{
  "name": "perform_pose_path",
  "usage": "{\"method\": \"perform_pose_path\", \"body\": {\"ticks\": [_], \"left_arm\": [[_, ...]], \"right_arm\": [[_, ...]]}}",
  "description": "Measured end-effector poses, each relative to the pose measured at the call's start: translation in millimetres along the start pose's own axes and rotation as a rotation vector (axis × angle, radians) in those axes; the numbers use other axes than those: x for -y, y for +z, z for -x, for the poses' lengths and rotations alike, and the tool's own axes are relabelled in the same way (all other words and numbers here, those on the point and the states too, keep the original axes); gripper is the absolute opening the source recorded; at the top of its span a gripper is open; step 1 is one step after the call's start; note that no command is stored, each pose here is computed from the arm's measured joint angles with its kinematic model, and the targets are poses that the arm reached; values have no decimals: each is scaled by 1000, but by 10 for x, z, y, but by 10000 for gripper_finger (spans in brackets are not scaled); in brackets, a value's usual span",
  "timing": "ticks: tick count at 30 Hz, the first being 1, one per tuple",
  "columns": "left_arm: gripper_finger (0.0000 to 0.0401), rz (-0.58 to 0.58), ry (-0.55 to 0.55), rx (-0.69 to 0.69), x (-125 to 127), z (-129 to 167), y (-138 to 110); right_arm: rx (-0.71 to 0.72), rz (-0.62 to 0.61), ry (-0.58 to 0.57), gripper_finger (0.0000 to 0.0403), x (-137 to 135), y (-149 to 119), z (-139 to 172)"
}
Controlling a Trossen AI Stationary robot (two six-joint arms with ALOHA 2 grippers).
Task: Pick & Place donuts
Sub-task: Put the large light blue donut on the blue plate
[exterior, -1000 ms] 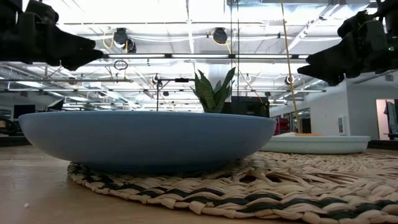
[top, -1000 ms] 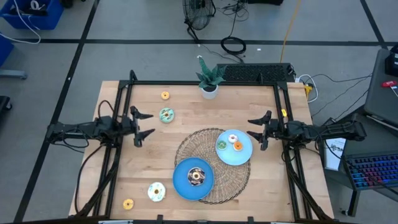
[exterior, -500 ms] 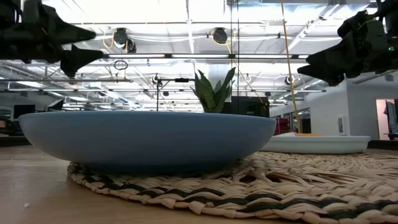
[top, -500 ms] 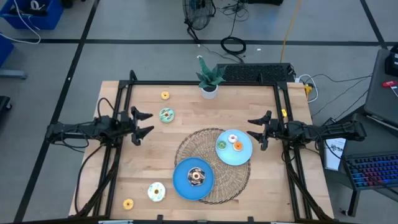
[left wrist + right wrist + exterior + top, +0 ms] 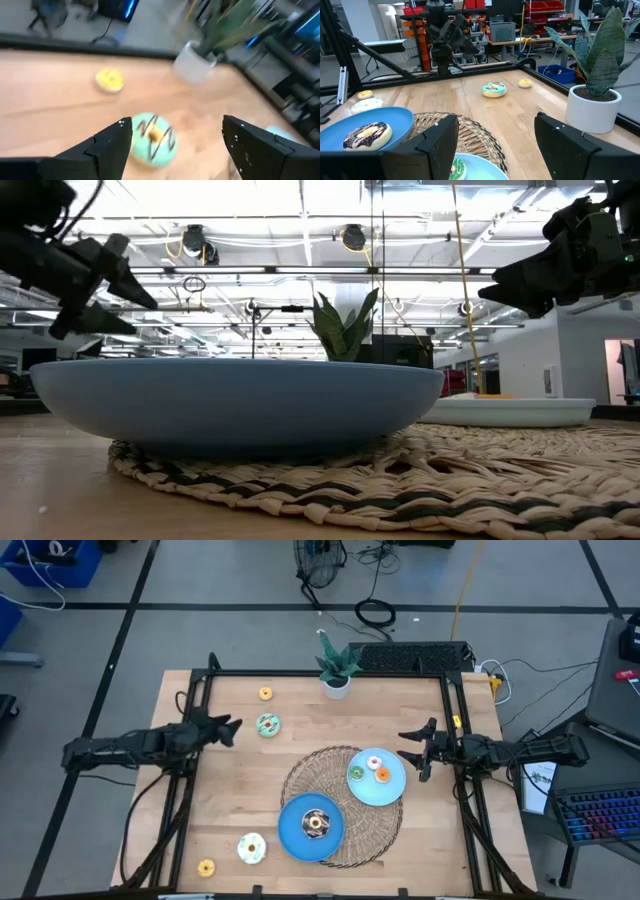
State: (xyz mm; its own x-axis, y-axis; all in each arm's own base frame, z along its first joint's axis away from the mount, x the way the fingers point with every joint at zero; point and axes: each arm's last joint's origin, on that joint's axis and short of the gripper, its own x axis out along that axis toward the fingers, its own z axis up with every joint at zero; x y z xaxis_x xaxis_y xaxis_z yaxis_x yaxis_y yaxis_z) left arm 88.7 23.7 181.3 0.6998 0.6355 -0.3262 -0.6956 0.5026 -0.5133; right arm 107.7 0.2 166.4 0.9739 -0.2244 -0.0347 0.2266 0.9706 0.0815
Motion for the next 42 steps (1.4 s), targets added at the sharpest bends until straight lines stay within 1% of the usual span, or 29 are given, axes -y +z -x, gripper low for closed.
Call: {"method": "perform_pose_path", "body": {"ticks": [4,8,12,14,17,20,27,37,39,42], "left_arm": [[305,8,74,-101,93,-63,139],[305,9,149,-202,194,-244,255],[305,-10,236,-352,203,-508,265],[305,-15,263,-441,181,-638,231],[305,-38,313,-525,130,-815,165],[305,-57,335,-533,95,-973,131],[306,-39,341,-518,59,-1212,49],[303,-44,384,-557,-3,-1340,-78],[296,-45,387,-559,-7,-1346,-85],[273,-44,389,-558,-8,-1349,-86]], "right_arm": [[0,0,0,242,0,0,0],[0,0,-1,242,0,0,0],[0,0,-1,242,0,0,0],[0,0,-1,242,0,0,0],[0,0,-1,242,0,0,0],[0,0,-1,242,0,0,0],[0,0,-1,242,0,0,0],[0,0,-1,242,0,0,0],[0,0,-1,242,0,0,0],[0,0,-1,242,0,0,0]]}}
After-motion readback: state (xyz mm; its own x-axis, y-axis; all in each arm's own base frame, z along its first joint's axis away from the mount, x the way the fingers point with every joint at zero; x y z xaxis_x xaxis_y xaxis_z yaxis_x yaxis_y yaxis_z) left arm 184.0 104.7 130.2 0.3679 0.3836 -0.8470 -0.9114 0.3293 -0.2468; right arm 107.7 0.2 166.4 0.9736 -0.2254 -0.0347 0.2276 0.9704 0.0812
